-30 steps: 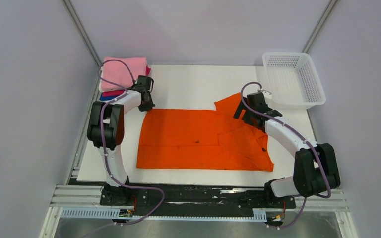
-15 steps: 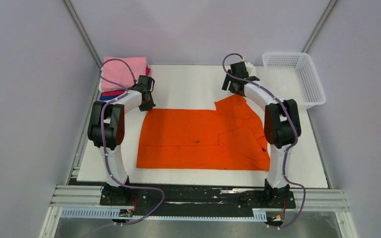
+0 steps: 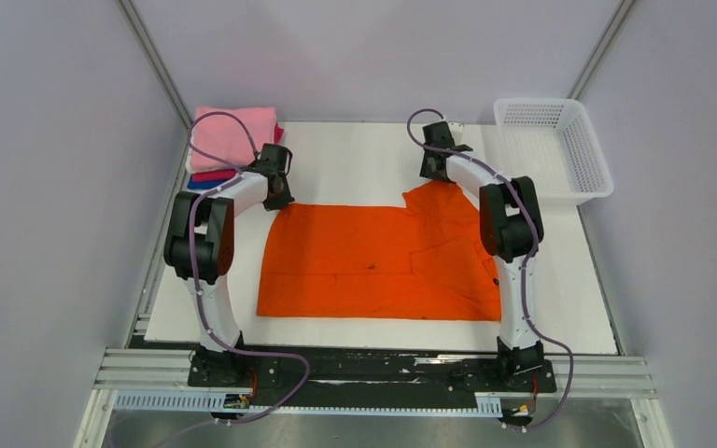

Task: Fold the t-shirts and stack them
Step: Grab the side of the flattened tshirt furthest away from the robot with both arms

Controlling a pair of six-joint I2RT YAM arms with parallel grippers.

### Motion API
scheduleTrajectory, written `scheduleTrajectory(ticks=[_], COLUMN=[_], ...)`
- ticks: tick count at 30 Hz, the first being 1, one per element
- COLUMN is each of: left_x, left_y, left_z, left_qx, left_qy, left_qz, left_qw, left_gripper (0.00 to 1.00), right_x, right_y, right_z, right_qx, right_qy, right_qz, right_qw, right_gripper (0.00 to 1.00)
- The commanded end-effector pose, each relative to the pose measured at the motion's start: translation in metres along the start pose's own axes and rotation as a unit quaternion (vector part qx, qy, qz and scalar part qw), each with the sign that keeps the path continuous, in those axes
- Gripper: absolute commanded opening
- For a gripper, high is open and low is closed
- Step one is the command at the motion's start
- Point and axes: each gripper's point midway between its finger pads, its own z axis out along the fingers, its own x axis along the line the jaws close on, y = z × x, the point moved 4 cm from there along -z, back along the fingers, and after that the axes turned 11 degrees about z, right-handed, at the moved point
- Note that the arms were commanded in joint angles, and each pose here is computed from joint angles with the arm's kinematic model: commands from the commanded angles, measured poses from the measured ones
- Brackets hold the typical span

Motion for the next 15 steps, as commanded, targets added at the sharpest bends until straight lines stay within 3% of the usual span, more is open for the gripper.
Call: scheduleTrajectory(ticks=[1, 3, 9, 15], left_x=[-0.002, -0.003, -0.007, -0.015], left_y=[0.008, 0.010, 0.014, 0.008], left_z=[-0.019, -0.022, -0.033, -0.046], left_qx=[-0.026, -0.031, -0.050, -0.068], left_qy=[-0.012, -0.014, -0.027, -0.042], left_qz=[0.005, 0.005, 0.007, 0.015], left_qw=[1.000, 0.999, 0.998, 0.997], left_gripper=[0.00, 0.00, 0.00, 0.00], right_x=[-0.019, -0.021, -0.007, -0.003], right_y=[-0.010, -0.011, 0.013, 0.026], right_z=[-0.012, -0.017, -0.037, -0.072], right_qx=[0.016, 0.017, -0.018, -0.047], right_qy=[-0.026, -0.026, 0.020, 0.062], right_qz=[0.005, 0.013, 0.022, 0.006], right_qw=[1.000, 0.999, 0.999, 0.997], right_gripper=[0.48, 0.42, 0.04, 0.00])
